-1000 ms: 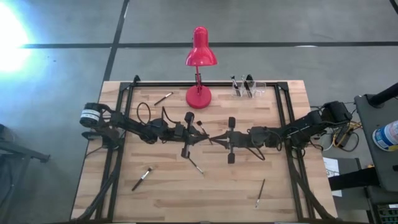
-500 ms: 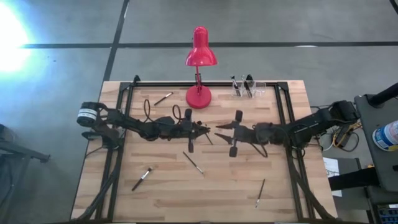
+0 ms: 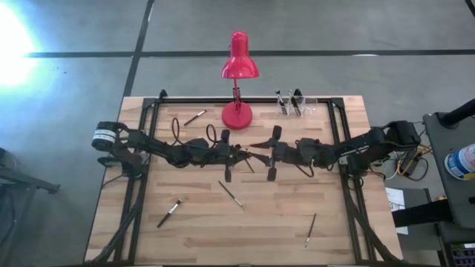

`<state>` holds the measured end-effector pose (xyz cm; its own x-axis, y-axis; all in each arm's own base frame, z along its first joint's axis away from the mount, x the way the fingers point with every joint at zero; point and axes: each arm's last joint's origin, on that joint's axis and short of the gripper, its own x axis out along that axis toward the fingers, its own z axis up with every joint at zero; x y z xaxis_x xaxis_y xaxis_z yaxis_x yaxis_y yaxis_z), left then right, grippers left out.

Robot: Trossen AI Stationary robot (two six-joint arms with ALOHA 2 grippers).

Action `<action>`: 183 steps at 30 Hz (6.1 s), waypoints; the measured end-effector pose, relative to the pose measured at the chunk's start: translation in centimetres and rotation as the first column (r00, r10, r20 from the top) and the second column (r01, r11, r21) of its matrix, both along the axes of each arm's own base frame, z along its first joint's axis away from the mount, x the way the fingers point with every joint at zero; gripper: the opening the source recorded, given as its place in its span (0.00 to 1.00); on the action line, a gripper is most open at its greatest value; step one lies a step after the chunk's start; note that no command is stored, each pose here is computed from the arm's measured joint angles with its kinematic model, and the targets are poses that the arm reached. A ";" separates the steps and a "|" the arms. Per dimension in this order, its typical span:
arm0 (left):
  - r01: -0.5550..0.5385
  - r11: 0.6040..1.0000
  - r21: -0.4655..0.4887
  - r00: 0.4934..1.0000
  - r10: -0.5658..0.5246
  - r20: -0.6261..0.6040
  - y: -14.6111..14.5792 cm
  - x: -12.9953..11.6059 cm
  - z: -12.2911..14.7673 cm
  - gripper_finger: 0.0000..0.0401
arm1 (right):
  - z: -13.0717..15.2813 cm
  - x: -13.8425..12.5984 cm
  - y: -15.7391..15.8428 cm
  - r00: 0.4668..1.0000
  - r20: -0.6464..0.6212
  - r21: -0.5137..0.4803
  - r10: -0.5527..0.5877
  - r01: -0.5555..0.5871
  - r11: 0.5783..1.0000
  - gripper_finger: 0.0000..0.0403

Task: Sort items
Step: Put the black eyeshadow brush into the transparent organizer, then put the black foundation brush into the transparent organizer

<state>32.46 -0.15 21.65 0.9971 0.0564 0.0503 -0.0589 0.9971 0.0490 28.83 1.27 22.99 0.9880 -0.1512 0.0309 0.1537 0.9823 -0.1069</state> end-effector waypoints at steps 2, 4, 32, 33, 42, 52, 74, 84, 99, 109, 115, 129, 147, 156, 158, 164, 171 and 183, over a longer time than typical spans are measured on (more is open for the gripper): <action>-0.002 1.000 0.000 1.000 0.002 -0.003 0.0 0.0 0.0 0.02 | 0.0 0.4 -0.2 1.000 -0.005 0.008 0.030 -0.029 1.000 0.29; -0.002 1.000 0.000 1.000 0.002 -0.007 0.0 0.0 -0.1 0.02 | 0.0 0.8 -0.2 0.998 -0.004 0.019 0.068 -0.067 0.998 0.27; -0.078 0.997 0.024 0.995 0.079 -0.061 0.5 -1.9 0.3 0.26 | 2.7 -3.3 -6.9 0.946 -0.212 -0.028 -0.247 0.246 0.969 0.04; -0.081 0.996 0.025 0.995 0.082 -0.061 0.6 -2.2 0.3 0.25 | 2.7 -3.7 -8.0 0.932 -0.221 -0.027 -0.287 0.289 0.957 0.04; -0.090 0.995 0.045 0.995 0.092 -0.037 0.8 -3.9 0.5 0.16 | 1.2 -7.7 -18.1 0.817 -0.255 -0.028 -0.517 0.528 0.849 0.03; -0.097 0.994 0.044 0.995 0.098 -0.028 1.0 -4.1 0.5 0.13 | -2.7 -8.5 -23.6 0.789 -0.318 0.045 -0.526 0.567 0.823 0.03; -0.098 0.994 0.040 0.995 0.099 -0.029 1.0 -4.1 0.5 0.13 | -5.1 -8.1 -24.5 0.721 -0.398 0.059 -0.568 0.637 0.768 0.07; -0.079 0.996 0.041 0.996 0.081 -0.045 1.0 -4.1 0.3 0.13 | -5.5 -8.4 -24.5 0.666 -0.436 0.056 -0.605 0.691 0.720 0.21; -0.029 0.999 0.046 0.995 0.034 -0.094 0.4 -4.1 -0.1 0.13 | -2.8 -8.9 -20.1 0.722 -0.431 0.031 -0.541 0.611 0.791 0.10; 0.086 0.996 -0.015 0.958 -0.087 -0.274 -2.6 -4.4 -1.8 0.04 | -3.0 -9.7 -13.1 0.880 -0.221 0.026 -0.420 0.436 0.900 0.02; 0.086 0.993 -0.077 0.906 -0.110 -0.408 -3.3 -4.2 -2.2 0.00 | -2.5 -10.7 -11.2 0.918 -0.102 0.015 -0.384 0.387 0.922 0.02; 0.172 0.980 -0.101 0.707 -0.194 -0.680 -7.2 0.8 -4.1 0.10 | -2.4 -12.3 -10.4 0.921 -0.054 0.010 -0.386 0.387 0.922 0.02; 0.205 0.974 -0.097 0.536 -0.195 -0.822 -9.6 3.9 -5.1 0.18 | -2.4 -12.3 -10.4 0.923 -0.053 0.029 -0.382 0.384 0.923 0.02; 0.228 0.969 -0.095 0.533 -0.206 -0.821 -9.8 4.0 -5.1 0.19 | -2.4 -12.2 -10.4 0.925 -0.053 0.032 -0.377 0.379 0.925 0.02; 0.236 0.967 -0.098 0.527 -0.212 -0.823 -10.1 4.1 -5.4 0.19 | -2.4 -12.2 -10.4 0.925 -0.053 0.032 -0.377 0.378 0.925 0.02; 0.246 0.964 -0.099 0.512 -0.215 -0.832 -10.7 4.6 -6.1 0.19 | -2.4 -12.2 -10.4 0.925 -0.052 0.037 -0.377 0.379 0.925 0.02; 0.247 0.963 -0.111 0.489 -0.223 -0.843 -10.9 5.1 -7.0 0.19 | -2.4 -12.2 -10.3 0.927 -0.052 0.035 -0.373 0.375 0.927 0.02; 0.230 0.963 -0.137 0.481 -0.235 -0.845 -11.0 5.6 -7.8 0.15 | -2.4 -12.2 -10.3 0.927 -0.051 0.036 -0.372 0.374 0.927 0.02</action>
<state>38.10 -11.15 13.88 0.5347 -0.1867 -0.8242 0.2427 0.9681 -0.0619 16.65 -9.03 20.59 0.8601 -0.5095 -0.0253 0.5064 0.8587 -0.0794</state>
